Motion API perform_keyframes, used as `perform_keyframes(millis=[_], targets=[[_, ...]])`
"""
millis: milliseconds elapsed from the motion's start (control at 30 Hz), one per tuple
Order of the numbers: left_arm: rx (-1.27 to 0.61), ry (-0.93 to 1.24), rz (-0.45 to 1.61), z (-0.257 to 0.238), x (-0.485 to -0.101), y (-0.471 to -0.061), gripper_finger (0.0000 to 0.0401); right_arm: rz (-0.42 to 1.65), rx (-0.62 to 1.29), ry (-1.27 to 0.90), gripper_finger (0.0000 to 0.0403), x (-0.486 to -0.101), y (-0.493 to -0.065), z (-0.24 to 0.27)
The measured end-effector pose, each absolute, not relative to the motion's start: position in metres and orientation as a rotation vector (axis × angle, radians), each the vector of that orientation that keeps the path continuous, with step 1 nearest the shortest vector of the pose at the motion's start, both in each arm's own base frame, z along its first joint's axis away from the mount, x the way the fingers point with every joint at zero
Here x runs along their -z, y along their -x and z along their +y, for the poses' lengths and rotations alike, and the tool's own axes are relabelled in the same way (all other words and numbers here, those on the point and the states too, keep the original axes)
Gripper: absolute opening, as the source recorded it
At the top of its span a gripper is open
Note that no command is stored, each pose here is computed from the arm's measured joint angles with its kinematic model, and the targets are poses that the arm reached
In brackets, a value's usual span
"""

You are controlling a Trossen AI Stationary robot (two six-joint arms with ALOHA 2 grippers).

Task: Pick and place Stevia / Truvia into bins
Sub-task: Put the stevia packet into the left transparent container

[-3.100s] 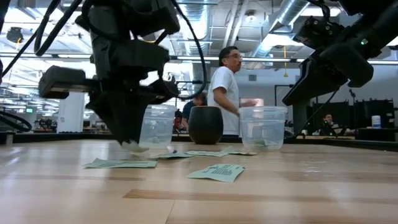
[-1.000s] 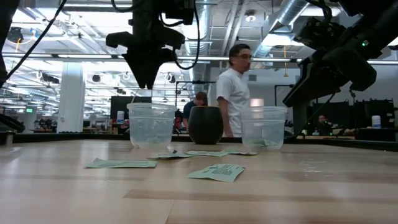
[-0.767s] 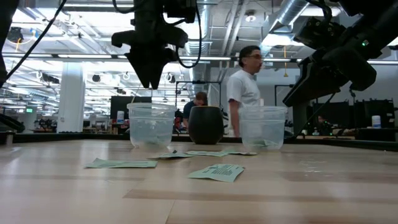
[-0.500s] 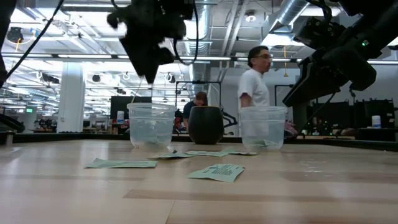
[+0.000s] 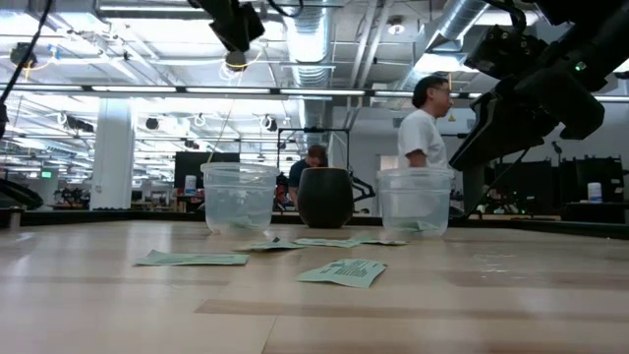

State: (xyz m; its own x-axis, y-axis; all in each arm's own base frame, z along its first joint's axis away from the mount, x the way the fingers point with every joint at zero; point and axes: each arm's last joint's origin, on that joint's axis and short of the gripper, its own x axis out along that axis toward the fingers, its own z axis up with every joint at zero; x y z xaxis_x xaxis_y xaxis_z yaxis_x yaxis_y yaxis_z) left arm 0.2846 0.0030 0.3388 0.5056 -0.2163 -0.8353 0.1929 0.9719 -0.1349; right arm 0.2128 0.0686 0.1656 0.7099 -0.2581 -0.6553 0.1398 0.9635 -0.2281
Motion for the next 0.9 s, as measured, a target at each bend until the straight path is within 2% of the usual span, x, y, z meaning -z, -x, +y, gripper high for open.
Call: perform_keyframes(millis=[133, 300, 600, 900], targets=[[0.180, 0.042, 0.954, -0.008, -0.327, -0.272, 0.0177, 0.750, 0.221, 0.166, 0.0087, -0.166, -0.213, 0.069], [0.112, 0.099, 0.930, -0.016, -0.290, -0.258, 0.0177, 0.750, 0.221, 0.166, 0.0087, -0.166, -0.213, 0.069], [0.177, 0.156, 0.750, -0.039, -0.217, -0.255, 0.0177, 0.745, 0.223, 0.156, 0.0087, -0.166, -0.213, 0.069], [0.269, 0.121, 0.671, -0.062, -0.202, -0.251, 0.0177, 0.742, 0.224, 0.153, 0.0087, -0.166, -0.213, 0.069]])
